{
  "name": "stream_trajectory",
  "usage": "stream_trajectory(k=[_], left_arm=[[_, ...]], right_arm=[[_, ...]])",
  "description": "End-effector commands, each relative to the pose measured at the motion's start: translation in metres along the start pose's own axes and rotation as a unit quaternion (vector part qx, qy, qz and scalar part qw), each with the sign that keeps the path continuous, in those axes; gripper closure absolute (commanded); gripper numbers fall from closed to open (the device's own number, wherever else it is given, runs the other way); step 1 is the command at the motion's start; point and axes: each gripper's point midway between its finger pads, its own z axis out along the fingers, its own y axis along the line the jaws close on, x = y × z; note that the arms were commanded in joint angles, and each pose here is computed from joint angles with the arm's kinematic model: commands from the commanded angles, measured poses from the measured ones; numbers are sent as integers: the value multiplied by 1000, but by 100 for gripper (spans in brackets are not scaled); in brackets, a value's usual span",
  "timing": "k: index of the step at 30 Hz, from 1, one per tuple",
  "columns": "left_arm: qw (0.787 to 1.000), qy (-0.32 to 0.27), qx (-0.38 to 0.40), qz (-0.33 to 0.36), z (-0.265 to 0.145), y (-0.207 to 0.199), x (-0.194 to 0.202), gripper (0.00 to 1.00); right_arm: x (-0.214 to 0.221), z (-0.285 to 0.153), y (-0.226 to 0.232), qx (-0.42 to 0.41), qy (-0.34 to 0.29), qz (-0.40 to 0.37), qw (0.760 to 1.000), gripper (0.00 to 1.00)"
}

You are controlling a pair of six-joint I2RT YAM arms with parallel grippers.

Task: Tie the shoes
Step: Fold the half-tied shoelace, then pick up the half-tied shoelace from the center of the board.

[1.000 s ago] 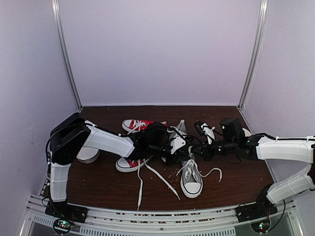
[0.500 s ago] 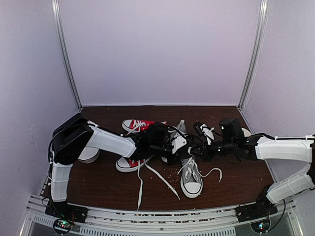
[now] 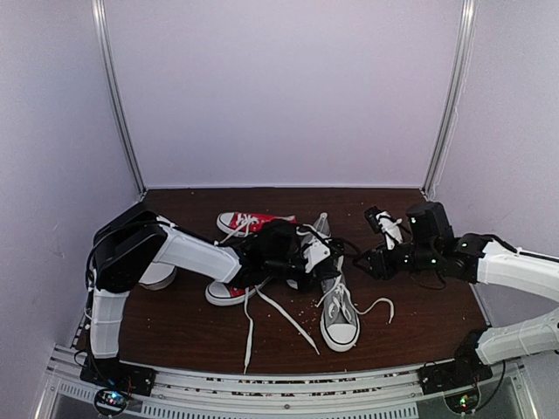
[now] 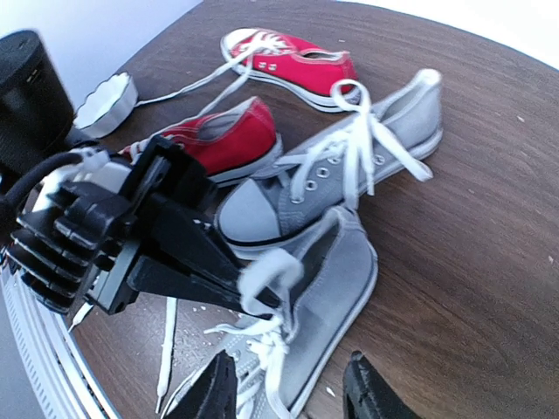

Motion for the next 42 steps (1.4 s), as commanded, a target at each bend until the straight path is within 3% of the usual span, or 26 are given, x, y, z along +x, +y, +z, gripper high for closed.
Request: stream_trajectory(k=[1,8,15,22,25,28,30,35,42], left_arm=[[1000,-17,-15,20,1,-1,-7,100],[999,-11,-17,26,-1,-3,-2,100],[999,-4,-17,37,-1,-6,-1,100],[999,0,-20,45,-2,-7,-1,100],[999,2,-20,49,-1,-8,-1,100],[998,2,-21,52,-1,-8,-2,100],[998,2,-22,54,-1,-8,-2,100],[998,4,-23,59,0,-10,-1,100],[997,8,-28,69,0,-11,-3,100]], right_arm=[[15,-33,-53,154,32,72,985,55],[76,-57,-100,282,117,149,940,52],[114,-27,-86,227,187,187,937,43],[157,-9,-83,207,252,205,923,44],[169,-2,-79,189,275,211,919,59],[171,1,-80,181,281,208,919,91],[153,3,-86,182,260,202,927,100],[62,7,-98,174,167,163,957,100],[-64,47,-50,39,75,116,990,100]])
